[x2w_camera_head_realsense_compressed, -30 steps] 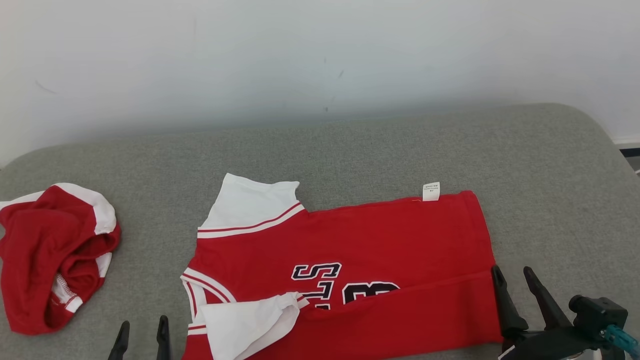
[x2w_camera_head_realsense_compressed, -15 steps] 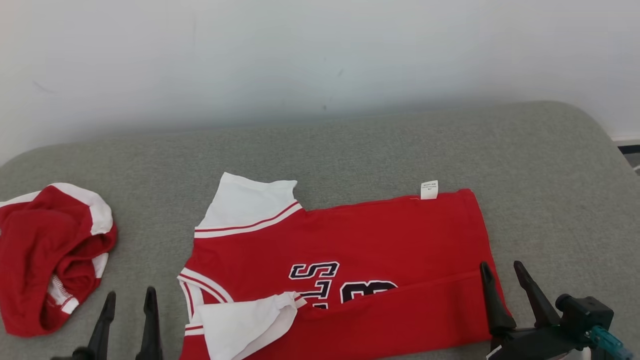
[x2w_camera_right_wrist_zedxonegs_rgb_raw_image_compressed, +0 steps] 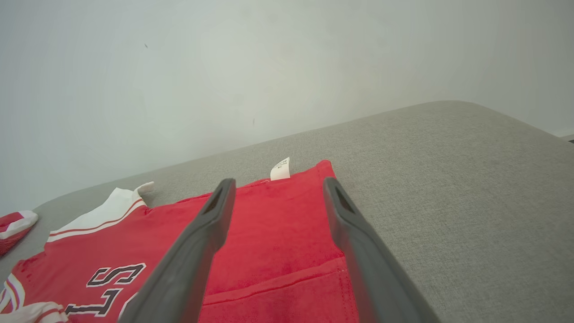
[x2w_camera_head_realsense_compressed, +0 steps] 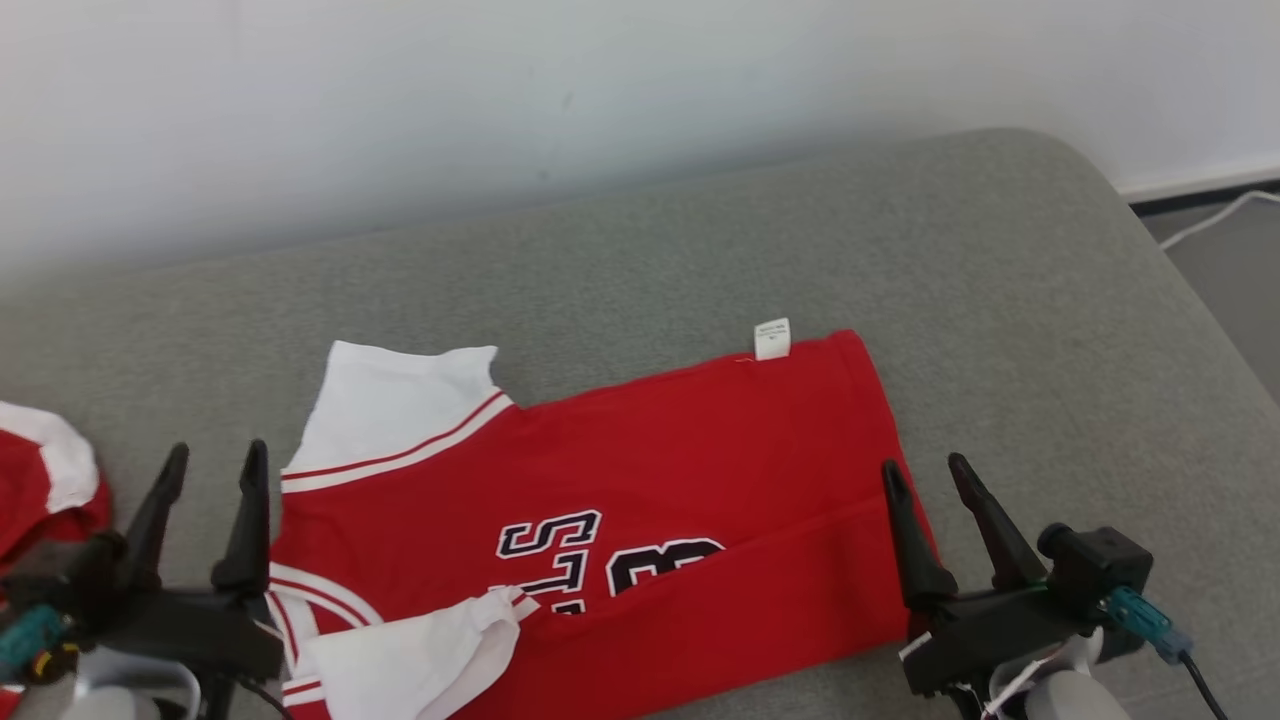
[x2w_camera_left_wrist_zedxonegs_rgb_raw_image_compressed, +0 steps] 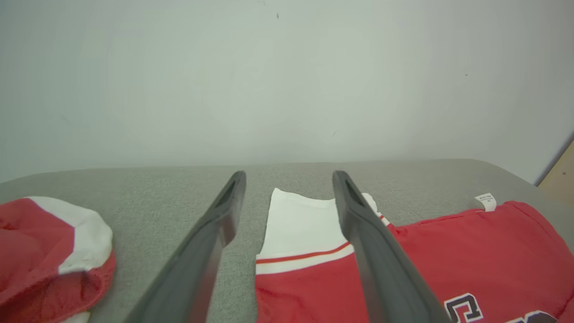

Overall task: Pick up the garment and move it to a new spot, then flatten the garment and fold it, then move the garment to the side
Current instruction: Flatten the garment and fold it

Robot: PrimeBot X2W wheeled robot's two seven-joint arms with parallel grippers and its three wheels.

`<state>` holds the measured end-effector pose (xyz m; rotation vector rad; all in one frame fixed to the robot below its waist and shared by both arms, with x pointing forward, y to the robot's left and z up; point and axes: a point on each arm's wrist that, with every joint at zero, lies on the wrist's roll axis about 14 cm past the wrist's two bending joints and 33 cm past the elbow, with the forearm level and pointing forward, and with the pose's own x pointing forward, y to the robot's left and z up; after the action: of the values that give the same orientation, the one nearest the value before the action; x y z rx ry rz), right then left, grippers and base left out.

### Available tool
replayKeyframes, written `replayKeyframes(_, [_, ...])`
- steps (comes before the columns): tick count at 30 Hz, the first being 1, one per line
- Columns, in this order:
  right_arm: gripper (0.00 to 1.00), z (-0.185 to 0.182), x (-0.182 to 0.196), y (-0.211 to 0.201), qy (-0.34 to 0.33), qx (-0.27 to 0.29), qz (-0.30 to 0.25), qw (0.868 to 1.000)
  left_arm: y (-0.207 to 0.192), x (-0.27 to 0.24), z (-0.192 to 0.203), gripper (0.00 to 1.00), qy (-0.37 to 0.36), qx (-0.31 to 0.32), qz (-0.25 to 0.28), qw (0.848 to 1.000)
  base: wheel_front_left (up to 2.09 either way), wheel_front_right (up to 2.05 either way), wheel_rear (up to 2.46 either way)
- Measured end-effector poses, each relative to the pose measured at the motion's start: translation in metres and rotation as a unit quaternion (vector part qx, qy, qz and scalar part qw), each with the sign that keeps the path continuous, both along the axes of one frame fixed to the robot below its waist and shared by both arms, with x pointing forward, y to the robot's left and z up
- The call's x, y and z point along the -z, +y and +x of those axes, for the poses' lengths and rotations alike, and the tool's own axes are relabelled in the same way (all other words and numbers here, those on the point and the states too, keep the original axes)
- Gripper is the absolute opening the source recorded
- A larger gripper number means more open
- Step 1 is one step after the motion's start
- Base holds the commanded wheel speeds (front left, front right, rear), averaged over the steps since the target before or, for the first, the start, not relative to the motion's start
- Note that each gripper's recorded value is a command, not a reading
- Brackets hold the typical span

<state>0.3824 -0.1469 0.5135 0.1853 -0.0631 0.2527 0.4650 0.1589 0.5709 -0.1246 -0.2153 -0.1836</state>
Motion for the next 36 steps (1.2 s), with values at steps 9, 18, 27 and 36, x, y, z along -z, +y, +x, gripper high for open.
replayKeyframes(9, [1.0, 0.014, -0.003, -0.002, -0.003, 0.017, 0.013, 1.0, -0.028, 0.017, 0.062, 1.0, 0.065, 0.055, 0.004, 0.996, 0.0, 0.0, 0.0])
replayKeyframes(18, [1.0, 0.028, 0.007, -0.012, 0.011, 0.042, 0.015, 0.999, -0.049, 0.054, 0.119, 1.0, 0.142, 0.1, 0.035, 0.984, 0.0, 0.0, 0.0])
replayKeyframes(27, [1.0, 0.034, 0.021, -0.023, 0.031, 0.063, 0.012, 0.997, -0.065, 0.101, 0.149, 1.0, 0.205, 0.121, 0.051, 0.97, 0.0, 0.0, 0.0])
replayKeyframes(36, [1.0, 0.035, 0.029, -0.03, 0.042, 0.076, 0.009, 0.996, -0.07, 0.128, 0.164, 1.0, 0.233, 0.122, 0.059, 0.963, 0.0, 0.0, 0.0])
